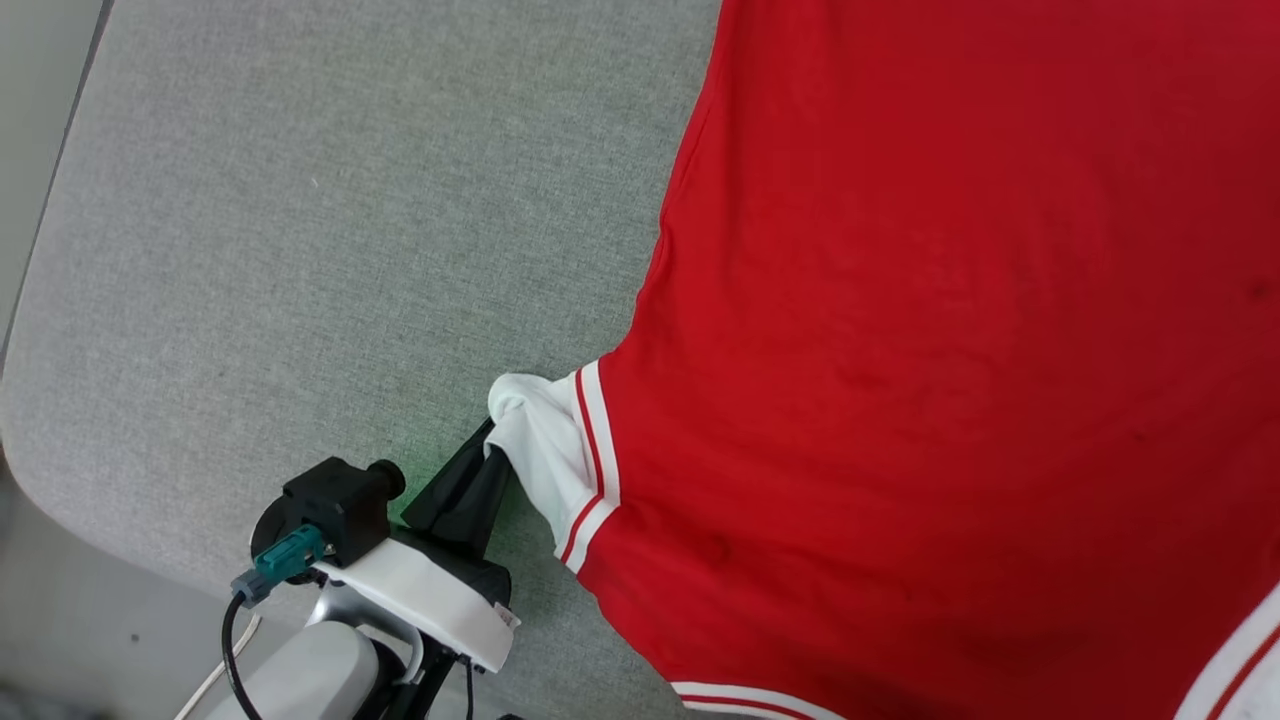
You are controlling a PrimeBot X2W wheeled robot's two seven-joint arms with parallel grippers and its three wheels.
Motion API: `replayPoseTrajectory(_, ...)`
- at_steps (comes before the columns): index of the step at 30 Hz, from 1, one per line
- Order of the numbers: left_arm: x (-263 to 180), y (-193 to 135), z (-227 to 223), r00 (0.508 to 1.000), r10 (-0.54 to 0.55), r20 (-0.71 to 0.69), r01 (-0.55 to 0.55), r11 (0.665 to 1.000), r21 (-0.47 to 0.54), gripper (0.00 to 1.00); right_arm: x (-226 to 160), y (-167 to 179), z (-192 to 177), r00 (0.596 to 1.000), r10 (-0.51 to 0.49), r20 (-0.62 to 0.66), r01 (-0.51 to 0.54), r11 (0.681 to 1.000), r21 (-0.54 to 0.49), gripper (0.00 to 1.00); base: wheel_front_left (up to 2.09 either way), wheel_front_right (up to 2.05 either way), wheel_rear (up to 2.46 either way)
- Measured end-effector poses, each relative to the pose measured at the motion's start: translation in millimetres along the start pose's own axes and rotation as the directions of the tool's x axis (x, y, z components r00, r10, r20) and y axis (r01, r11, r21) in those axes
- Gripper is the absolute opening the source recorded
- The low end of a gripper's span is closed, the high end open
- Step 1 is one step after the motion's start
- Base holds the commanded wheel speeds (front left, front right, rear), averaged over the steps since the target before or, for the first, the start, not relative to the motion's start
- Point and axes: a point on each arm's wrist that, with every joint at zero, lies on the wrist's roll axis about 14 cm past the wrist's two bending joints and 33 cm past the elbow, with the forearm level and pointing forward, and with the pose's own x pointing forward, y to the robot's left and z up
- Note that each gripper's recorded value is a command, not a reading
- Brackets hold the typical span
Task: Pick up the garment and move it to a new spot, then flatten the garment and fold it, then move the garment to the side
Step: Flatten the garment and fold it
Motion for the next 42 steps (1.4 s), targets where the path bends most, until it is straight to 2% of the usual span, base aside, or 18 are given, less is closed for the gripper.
replayPoseTrajectory(4, 3.6, 1.7, -4.9, 1.0, 0.005, -0.011, -0.005, 1.0, 0.005, 0.0, 20.3, 2.2, -16.0, 0.998, 0.008, -0.066, -0.009, 1.0, -0.017, 1.0, 0.0, 0.0, 0.0)
replayPoseTrajectory(8, 5.6, 1.1, -7.8, 1.0, 0.003, -0.015, -0.003, 1.0, 0.005, 0.0, 25.7, 0.5, -22.4, 0.997, 0.011, -0.077, -0.012, 1.0, -0.021, 1.0, 0.0, 0.0, 0.0)
replayPoseTrajectory(9, 6.0, 1.3, -7.7, 1.0, 0.002, -0.014, -0.001, 1.0, 0.006, 0.0, 25.6, -0.7, -21.9, 0.998, 0.009, -0.068, -0.011, 1.0, -0.021, 0.71, 0.0, 0.0, 0.0)
replayPoseTrajectory(10, 6.4, 2.0, -7.7, 1.0, 0.002, -0.013, -0.002, 1.0, 0.006, 0.0, 25.5, -2.1, -21.8, 0.999, 0.004, -0.054, -0.005, 1.0, -0.026, 0.0, 0.0, 0.0, 0.0)
replayPoseTrajectory(17, 4.1, 5.2, 0.6, 1.0, 0.005, 0.016, -0.005, 1.0, 0.015, 0.0, 6.5, -0.9, -5.8, 0.997, -0.006, 0.076, 0.008, 0.999, -0.034, 0.0, 0.0, 0.0, 0.0)
replayPoseTrajectory(20, -2.3, 5.8, 1.4, 1.0, 0.003, 0.021, -0.003, 1.0, 0.015, 0.0, -10.7, -1.4, -3.3, 0.991, -0.054, 0.124, 0.068, 0.991, -0.116, 0.0, 0.0, 0.0, 0.0)
replayPoseTrajectory(25, -7.8, 2.0, 10.3, 0.999, -0.021, 0.049, 0.02, 1.0, 0.014, 0.0, -48.9, -7.7, 0.3, 0.967, -0.058, 0.248, 0.09, 0.989, -0.121, 0.0, 0.0, 0.0, 0.0)
replayPoseTrajectory(33, -25.2, -2.8, 17.9, 0.996, -0.041, 0.075, 0.04, 0.999, 0.009, 0.0, -105.7, -17.3, -44.4, 0.931, -0.049, 0.361, 0.088, 0.992, -0.092, 0.0, 0.0, 0.0, 0.0)
replayPoseTrajectory(42, -41.2, -13.2, 25.5, 0.992, -0.079, 0.098, 0.078, 0.997, 0.015, 0.0, -155.8, -22.0, -135.4, 0.918, -0.065, 0.391, 0.08, 0.997, -0.023, 0.0, 0.0, 0.0, 0.0)
